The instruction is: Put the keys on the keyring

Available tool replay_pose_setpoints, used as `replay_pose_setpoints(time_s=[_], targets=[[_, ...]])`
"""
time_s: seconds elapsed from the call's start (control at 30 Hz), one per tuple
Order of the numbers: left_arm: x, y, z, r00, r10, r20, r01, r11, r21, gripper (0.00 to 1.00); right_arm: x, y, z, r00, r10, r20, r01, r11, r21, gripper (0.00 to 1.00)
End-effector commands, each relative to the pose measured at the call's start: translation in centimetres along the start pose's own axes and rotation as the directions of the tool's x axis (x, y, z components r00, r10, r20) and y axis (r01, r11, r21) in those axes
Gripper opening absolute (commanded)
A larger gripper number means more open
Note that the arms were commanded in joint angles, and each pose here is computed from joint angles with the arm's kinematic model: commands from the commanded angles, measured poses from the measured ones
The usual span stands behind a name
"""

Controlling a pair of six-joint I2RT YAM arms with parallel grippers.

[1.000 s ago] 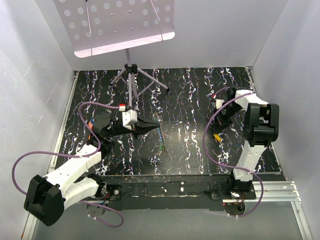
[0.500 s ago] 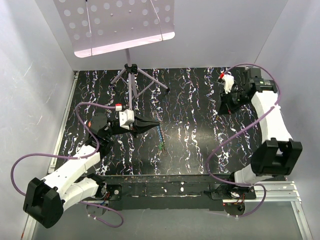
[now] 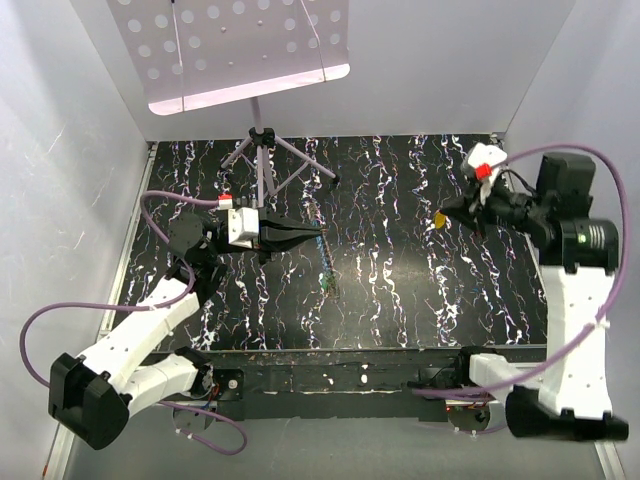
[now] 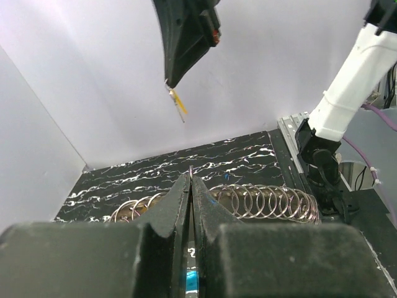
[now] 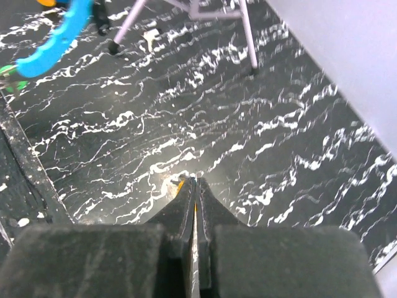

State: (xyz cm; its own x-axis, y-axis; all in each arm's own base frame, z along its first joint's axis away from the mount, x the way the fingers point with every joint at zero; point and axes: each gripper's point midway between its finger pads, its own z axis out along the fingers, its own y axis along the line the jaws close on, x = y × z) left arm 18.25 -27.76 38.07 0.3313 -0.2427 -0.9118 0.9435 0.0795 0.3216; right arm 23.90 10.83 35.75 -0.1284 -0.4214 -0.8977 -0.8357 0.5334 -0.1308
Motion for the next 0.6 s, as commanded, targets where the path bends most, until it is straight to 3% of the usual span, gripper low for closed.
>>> replay_pose_setpoints(time_s=[0.0,0.23,0.37,0.57], targets=[[-2.9,-0.2,0.9,0.993,0.104,0.064,-0.107,0.993,0.055,0.0,-3.8,3.4,-1.0,0.944,-0.217,0.251,0.233,0.972,-0.039,0.01],[-3.2,-2.5,1.4,0.983,0.155,0.097,-0.171,0.968,0.186,0.0,-3.8,10.3,-1.8,0.823,-0.329,0.463,0.442,0.883,-0.16,0.01],[-2.3,-3.9,1.4,0.975,0.198,0.099,-0.216,0.948,0.234,0.0,-3.0,12.3,-1.3,0.779,-0.371,0.506,0.522,0.831,-0.194,0.01],[0.6,-6.7,1.9,0.957,0.273,0.094,-0.289,0.908,0.303,0.0,-2.3,14.4,0.9,0.76,-0.406,0.508,0.573,0.787,-0.228,0.01]])
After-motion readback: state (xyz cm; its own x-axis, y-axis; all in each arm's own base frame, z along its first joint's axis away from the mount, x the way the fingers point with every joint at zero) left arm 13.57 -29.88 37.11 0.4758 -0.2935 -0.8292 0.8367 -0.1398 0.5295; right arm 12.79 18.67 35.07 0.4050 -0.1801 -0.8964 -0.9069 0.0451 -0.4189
